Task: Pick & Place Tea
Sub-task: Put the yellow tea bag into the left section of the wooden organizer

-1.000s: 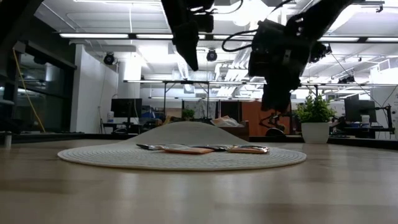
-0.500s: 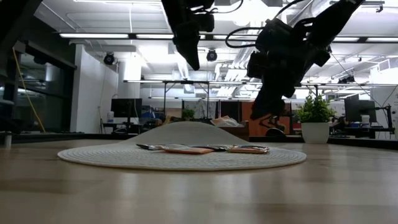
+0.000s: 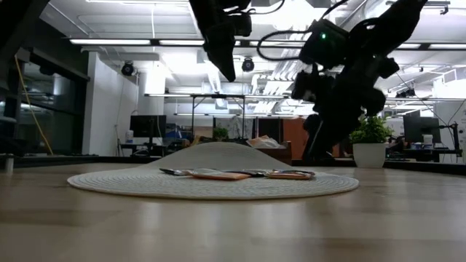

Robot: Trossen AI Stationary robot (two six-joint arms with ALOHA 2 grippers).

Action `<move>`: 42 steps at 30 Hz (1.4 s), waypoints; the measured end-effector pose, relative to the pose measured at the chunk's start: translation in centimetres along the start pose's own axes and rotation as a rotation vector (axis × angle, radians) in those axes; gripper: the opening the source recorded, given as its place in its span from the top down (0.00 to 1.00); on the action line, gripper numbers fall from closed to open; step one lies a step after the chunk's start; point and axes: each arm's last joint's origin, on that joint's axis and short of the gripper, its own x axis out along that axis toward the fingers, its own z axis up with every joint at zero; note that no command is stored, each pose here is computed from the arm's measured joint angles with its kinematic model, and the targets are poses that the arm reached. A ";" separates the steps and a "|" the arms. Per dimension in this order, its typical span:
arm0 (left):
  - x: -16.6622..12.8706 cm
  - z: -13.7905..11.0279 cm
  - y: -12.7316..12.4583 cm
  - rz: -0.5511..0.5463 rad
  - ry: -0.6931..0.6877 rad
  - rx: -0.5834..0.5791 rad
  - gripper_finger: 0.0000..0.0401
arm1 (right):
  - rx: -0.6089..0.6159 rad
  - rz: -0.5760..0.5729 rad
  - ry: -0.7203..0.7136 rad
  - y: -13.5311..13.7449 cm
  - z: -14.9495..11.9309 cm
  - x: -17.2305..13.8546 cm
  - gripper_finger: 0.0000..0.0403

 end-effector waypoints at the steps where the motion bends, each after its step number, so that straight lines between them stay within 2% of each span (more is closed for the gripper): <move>1: 0.0 0.0 0.0 -0.010 -0.006 0.000 0.59 | -0.002 -0.010 0.008 0.1 -0.1 0.2 0.40; 5: 0.0 0.2 -0.2 -0.058 -0.028 -0.007 0.59 | 0.018 -0.019 0.023 0.1 -0.3 0.8 0.41; 8: 0.4 0.4 -0.5 -0.154 -0.076 -0.033 0.59 | 0.028 -0.023 0.027 0.1 -0.4 0.9 0.40; 11: 1.6 0.0 -1.3 -0.225 -0.064 -0.050 0.59 | 0.029 -0.035 0.023 0.1 -0.3 0.9 0.41; 18: 4.6 -1.8 -5.3 -0.288 0.062 -0.042 0.59 | 0.060 -0.027 0.018 0.1 -0.3 0.9 0.41; 21: 4.4 -2.9 -7.1 -0.279 0.098 -0.070 0.59 | 0.069 -0.010 0.021 0.1 -0.3 0.9 0.41; 26: 3.4 -4.3 -9.0 -0.284 -0.013 -0.199 0.59 | 0.050 0.021 0.015 0.2 -0.2 0.7 0.41; 33: 4.8 -5.3 -12.2 -0.329 -0.201 -0.460 0.59 | 0.030 0.021 0.011 0.3 -0.1 0.6 0.41; 35: 5.3 -5.9 -13.7 -0.332 -0.193 -0.493 0.59 | 0.034 0.019 0.010 0.3 -0.1 0.6 0.41; 39: 5.6 -5.7 -16.6 -0.325 -0.270 -0.539 0.59 | 0.044 -0.004 0.008 0.2 -0.1 0.6 0.41; 42: 5.9 -6.4 -18.4 -0.293 -0.236 -0.532 0.59 | 0.071 -0.019 0.007 0.2 -0.1 0.5 0.41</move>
